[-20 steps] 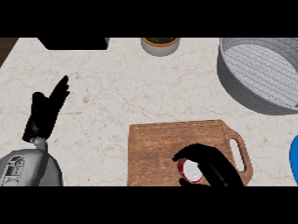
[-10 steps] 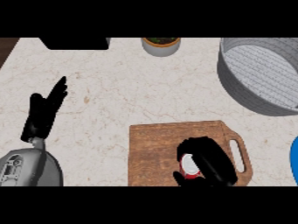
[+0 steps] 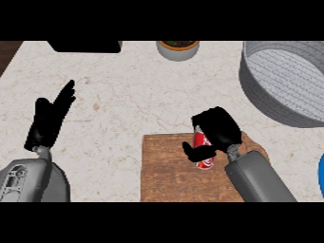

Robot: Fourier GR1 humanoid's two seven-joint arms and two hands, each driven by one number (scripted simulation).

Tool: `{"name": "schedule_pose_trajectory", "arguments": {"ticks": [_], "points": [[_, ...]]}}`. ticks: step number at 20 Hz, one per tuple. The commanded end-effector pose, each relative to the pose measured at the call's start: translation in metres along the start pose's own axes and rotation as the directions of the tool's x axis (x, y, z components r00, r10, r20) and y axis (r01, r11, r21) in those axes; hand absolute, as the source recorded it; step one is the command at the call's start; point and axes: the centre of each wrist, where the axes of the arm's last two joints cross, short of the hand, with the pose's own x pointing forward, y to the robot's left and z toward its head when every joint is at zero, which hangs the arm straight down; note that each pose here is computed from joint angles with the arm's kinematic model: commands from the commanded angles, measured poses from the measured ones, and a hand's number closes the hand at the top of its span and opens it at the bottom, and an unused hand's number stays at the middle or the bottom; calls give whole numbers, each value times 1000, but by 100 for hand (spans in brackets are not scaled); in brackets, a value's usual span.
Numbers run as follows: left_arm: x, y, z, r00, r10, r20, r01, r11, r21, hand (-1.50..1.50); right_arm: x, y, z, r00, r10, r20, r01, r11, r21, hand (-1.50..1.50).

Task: Pick the can from the cutting board and place it in the basket

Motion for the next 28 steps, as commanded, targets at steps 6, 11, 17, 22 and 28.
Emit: {"name": "schedule_pose_trajectory", "arguments": {"ticks": [6,11,17,22,28], "points": [[-6,-5,-1,1000,7,-30,-7,1000,8,0,21,-68,5,926,-362,110,375,915,-145,150],[-16,-3,8,1000,4,-25,-3,1000,25,0,14,-132,37,818,-543,191,576,770,-274,150],[-5,-4,6,1000,10,-15,-10,1000,26,0,16,-214,68,799,-570,192,594,699,-398,150],[-6,-13,-8,1000,1,-15,-1,1000,9,0,14,-257,72,784,-596,170,602,667,-439,150],[9,-21,4,1000,-13,-17,13,1000,3,0,-3,-330,80,782,-612,116,569,627,-532,150]]}}
